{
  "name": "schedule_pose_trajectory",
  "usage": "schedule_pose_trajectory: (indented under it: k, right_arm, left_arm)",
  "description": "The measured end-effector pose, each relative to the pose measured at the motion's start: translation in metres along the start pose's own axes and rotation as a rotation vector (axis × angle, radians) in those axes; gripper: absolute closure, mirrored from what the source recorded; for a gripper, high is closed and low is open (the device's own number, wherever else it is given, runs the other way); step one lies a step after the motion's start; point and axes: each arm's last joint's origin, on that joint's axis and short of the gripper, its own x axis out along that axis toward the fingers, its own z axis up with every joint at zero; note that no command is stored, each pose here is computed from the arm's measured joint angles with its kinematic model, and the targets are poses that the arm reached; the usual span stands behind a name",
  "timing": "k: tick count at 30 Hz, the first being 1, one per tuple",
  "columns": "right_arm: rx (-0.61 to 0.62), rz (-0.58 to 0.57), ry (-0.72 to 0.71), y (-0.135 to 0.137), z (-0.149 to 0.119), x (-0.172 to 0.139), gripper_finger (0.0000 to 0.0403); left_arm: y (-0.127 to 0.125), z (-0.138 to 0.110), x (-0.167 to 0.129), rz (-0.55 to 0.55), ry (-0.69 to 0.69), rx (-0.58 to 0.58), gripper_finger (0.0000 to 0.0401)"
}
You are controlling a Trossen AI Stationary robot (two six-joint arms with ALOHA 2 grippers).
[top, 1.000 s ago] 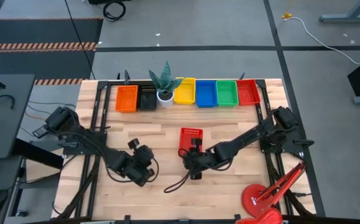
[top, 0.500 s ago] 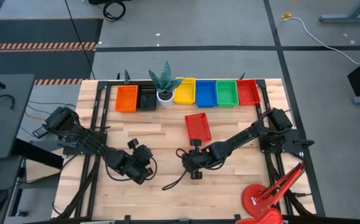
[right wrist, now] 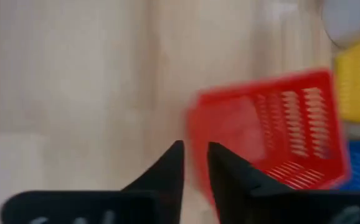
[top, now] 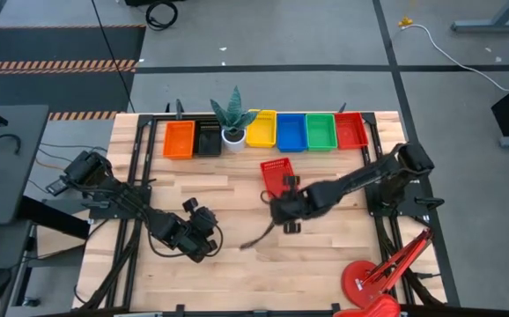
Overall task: Stack baskets by color
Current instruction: Stack the bottom red bin on the top red bin
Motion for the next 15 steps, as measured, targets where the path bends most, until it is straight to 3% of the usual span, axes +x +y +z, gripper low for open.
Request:
schedule_pose_trajectory:
  k: [3, 7, 10, 15]
  right_arm:
    - [-0.046, -0.001, 0.020, -0.016, -0.001, 0.008, 0.0289]
    - [-0.111, 0.087, 0.054, -0.031, -0.006, 0.031, 0.0256]
    - [-0.108, 0.181, 0.079, -0.039, -0.010, 0.044, 0.0251]
    - [-0.082, 0.187, 0.104, -0.049, -0.018, 0.057, 0.0273]
  left_arm:
    - [-0.001, 0.001, 0.000, -0.005, -0.004, 0.000, 0.0308]
    - [-0.001, 0.001, 0.000, -0.009, -0.007, -0.002, 0.0308]
    - [-0.001, 0.001, 0.000, -0.011, -0.008, -0.003, 0.0308]
    - [-0.002, 0.002, 0.000, -0.019, -0.016, -0.003, 0.0308]
